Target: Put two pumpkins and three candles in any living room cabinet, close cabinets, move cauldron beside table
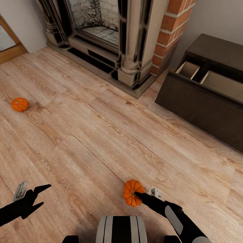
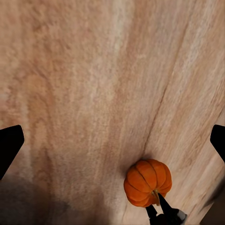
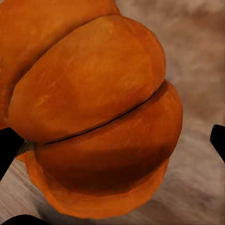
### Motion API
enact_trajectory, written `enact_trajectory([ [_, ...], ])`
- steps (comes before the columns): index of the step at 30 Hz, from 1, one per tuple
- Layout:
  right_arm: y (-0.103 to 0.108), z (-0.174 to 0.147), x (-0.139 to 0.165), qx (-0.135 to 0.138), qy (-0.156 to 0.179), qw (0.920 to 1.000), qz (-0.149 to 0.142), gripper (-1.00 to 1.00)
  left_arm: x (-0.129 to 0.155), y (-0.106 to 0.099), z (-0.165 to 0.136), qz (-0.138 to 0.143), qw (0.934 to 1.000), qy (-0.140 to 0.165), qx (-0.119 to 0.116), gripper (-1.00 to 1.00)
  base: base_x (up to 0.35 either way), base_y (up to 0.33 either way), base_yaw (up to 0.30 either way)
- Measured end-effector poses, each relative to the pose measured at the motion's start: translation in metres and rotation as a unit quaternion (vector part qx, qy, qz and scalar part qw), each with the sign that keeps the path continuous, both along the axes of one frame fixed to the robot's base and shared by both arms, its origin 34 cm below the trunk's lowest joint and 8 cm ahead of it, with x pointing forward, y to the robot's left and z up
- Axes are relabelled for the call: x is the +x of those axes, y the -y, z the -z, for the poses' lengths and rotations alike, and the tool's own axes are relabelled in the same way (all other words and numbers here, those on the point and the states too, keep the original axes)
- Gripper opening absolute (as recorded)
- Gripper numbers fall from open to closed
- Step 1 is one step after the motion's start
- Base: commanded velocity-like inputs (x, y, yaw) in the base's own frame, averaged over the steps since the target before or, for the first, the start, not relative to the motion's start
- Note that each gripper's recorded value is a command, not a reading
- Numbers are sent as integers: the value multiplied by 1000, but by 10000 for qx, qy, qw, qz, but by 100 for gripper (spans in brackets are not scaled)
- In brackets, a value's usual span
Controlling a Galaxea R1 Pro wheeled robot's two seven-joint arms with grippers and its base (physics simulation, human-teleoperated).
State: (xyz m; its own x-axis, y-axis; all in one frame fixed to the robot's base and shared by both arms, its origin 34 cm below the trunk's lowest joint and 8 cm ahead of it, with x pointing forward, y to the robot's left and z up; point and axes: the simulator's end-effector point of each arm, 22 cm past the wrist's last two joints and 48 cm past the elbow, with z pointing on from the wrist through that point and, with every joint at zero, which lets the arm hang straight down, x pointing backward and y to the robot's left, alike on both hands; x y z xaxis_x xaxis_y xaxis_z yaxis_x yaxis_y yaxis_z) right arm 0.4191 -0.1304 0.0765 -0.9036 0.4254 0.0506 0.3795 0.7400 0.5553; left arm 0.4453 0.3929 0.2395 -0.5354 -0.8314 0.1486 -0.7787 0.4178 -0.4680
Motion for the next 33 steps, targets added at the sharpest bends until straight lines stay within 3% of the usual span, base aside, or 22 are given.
enact_trajectory([
  [33, -4, -1, -2, 86, 56, 9999, -9, 100, 0, 0, 0, -1, 10000, 1, -1, 100, 6, 12, 0],
])
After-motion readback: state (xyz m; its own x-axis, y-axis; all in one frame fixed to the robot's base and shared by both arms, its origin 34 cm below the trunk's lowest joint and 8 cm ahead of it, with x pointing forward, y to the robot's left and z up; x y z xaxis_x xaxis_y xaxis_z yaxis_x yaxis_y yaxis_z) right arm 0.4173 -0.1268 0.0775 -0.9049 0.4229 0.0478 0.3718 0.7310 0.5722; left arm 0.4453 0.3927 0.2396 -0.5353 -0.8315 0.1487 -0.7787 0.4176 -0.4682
